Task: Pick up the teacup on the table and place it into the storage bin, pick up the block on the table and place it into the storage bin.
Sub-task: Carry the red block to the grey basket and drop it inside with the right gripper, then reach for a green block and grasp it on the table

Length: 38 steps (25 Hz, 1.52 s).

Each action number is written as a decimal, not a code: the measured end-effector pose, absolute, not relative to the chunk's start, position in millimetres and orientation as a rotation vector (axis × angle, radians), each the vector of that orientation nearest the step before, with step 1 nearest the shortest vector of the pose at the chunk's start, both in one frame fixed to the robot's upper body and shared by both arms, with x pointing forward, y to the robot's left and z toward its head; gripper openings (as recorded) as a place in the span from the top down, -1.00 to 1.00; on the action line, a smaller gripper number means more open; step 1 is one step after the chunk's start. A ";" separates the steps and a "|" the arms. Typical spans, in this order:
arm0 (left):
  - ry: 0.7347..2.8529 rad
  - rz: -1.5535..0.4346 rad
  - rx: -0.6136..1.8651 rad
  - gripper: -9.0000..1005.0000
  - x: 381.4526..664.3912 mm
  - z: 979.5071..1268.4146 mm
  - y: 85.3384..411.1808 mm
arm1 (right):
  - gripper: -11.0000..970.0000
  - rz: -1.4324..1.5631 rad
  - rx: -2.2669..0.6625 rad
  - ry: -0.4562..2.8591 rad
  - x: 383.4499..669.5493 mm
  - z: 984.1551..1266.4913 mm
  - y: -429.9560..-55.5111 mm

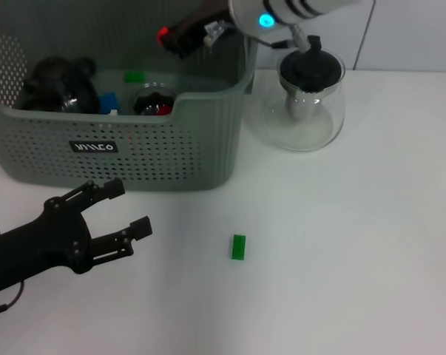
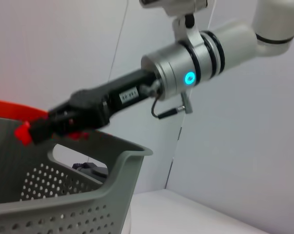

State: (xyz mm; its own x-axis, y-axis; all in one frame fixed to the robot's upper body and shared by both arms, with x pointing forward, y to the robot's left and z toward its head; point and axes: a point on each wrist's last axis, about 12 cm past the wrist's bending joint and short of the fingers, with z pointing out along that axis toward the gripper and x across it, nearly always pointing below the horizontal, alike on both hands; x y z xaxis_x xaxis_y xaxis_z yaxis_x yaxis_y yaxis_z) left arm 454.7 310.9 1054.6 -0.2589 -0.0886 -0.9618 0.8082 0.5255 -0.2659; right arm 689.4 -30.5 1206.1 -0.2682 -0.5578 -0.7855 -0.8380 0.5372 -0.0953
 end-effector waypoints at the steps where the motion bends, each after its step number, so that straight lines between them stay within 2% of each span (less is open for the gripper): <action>1: 1.610 -0.968 0.623 -0.80 454.6 1054.6 311.8 | 0.74 0.424 -1.146 1.964 688.7 1204.1 -29.3; 5: 1.612 -0.961 0.621 -0.80 455.0 1054.5 312.7 | 0.74 0.401 -1.169 1.965 686.9 1201.7 -27.4; 8: 1.618 -0.956 0.616 -0.80 454.9 1053.6 313.1 | 0.55 0.441 -1.117 1.941 688.0 1208.3 -37.8; 11: 1.624 -0.951 0.610 -0.80 454.0 1052.4 313.4 | 0.35 0.590 -1.008 1.822 679.1 1228.0 -63.8; 15: 1.632 -0.947 0.612 -0.80 453.7 1051.3 313.7 | 0.17 0.832 -0.881 1.487 637.5 1252.7 -123.6; 19: 1.648 -0.973 0.679 -0.80 451.9 1052.1 313.0 | -0.01 0.983 -0.815 1.274 594.3 1253.6 -189.2; 21: 1.649 -1.020 0.756 -0.80 449.7 1054.9 311.5 | -0.10 1.055 -0.830 1.239 576.3 1255.0 -215.4; 24: 1.642 -1.067 0.832 -0.80 449.1 1059.4 310.2 | -0.29 1.119 -0.941 1.359 555.6 1245.6 -236.9; 27: 1.644 -1.060 0.830 -0.80 450.2 1060.5 312.0 | -0.51 1.056 -1.053 1.596 546.4 1229.0 -243.8; 32: 1.646 -1.040 0.808 -0.80 451.0 1060.6 314.3 | -0.51 0.883 -1.179 1.960 548.9 1212.5 -238.7; 38: 1.654 -1.024 0.771 -0.80 446.9 1058.9 318.9 | -0.51 0.656 -1.488 2.228 561.8 1194.8 -185.6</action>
State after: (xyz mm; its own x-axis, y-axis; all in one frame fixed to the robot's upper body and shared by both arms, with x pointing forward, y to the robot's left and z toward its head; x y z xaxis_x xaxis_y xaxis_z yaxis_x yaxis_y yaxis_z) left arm 446.9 318.9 1058.9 -0.2949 0.0126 -0.9554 0.8607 0.4379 -0.2598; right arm 561.8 -185.6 1194.8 -0.3661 -0.7511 -0.5493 -0.9289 0.3298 0.1682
